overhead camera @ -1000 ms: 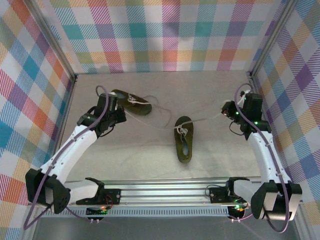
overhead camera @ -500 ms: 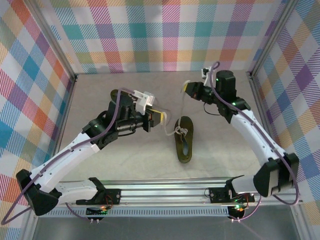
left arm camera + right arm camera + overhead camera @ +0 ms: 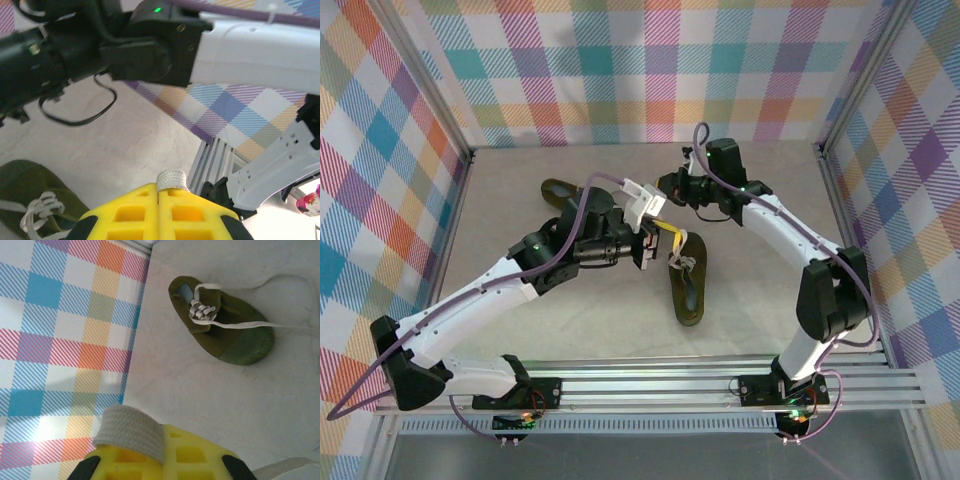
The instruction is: Tie the shoes
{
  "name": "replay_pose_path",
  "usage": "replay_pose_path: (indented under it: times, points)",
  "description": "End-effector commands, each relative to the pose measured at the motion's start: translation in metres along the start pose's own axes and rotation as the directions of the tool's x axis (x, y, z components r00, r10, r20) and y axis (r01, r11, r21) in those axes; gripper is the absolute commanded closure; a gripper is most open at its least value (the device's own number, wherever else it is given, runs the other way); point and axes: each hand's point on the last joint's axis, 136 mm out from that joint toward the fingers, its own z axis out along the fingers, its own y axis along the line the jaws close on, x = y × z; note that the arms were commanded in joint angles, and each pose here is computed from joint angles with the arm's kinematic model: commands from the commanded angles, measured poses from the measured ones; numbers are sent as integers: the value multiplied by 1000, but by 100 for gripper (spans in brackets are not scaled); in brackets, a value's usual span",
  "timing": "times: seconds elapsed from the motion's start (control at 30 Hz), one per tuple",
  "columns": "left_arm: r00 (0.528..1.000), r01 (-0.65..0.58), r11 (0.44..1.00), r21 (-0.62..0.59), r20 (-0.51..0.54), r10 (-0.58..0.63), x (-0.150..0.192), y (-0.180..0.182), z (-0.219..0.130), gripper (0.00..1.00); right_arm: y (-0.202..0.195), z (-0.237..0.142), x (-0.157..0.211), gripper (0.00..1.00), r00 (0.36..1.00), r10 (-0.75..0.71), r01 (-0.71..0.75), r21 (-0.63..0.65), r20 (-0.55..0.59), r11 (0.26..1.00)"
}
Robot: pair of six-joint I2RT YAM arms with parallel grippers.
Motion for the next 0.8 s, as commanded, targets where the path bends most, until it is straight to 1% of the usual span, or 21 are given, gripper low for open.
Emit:
replay_pose_path:
  times: [0.0,0.07,0.13,0.27,0.3,0.33,0.37,0.4,0.43,0.47,0.53,0.57,0.63,0.7,0.73,0.77]
  points:
    - [997,-32,997,65,71,28,-26,-24,5,100,13,13,4,100,998,3,-7,-68,-67,998]
    - [997,-43,995,89,65,37,-28,-32,11,100,9,25,11,100,994,15,-24,-81,-111,996]
    - [997,-48,993,104,59,42,-29,-36,17,100,8,38,22,100,984,19,-38,-104,-179,994]
    - [998,-39,994,97,54,34,-26,-34,24,100,11,62,55,100,943,-12,-43,-158,-332,987]
    - [998,-35,995,91,54,30,-25,-32,25,100,13,65,61,91,935,-29,-33,-169,-353,985]
    - [998,-31,996,81,56,27,-24,-30,26,100,12,65,62,78,935,-35,-25,-163,-354,986]
    - [998,-28,997,70,58,24,-23,-28,25,100,7,63,59,59,944,-43,-2,-136,-327,991]
    - [998,-25,998,57,59,22,-22,-25,25,100,-1,57,51,44,958,-52,31,-81,-281,996]
    - [998,-22,999,40,64,19,-22,-22,23,100,-10,49,43,36,970,-61,57,-21,-236,998]
    - [998,-18,1000,21,67,17,-22,-19,22,100,-21,37,33,31,982,-67,78,55,-177,995]
    - [997,-4,1000,-31,76,6,-22,-10,21,100,-46,7,15,24,997,-69,76,188,-43,979]
    - [997,1,999,-52,81,3,-22,-6,19,100,-64,-12,7,22,998,-62,52,258,30,965]
    - [995,17,993,-116,96,-6,-25,5,16,100,-93,-50,1,21,986,-55,-4,346,160,938]
    - [994,45,984,-172,109,-27,-27,19,15,100,-114,-86,3,19,962,-58,-51,383,268,922]
    - [993,61,978,-198,116,-38,-28,26,14,100,-118,-98,6,19,952,-64,-56,379,298,924]
    - [990,86,971,-225,127,-58,-30,34,13,100,-116,-111,10,19,936,-101,-28,360,336,933]
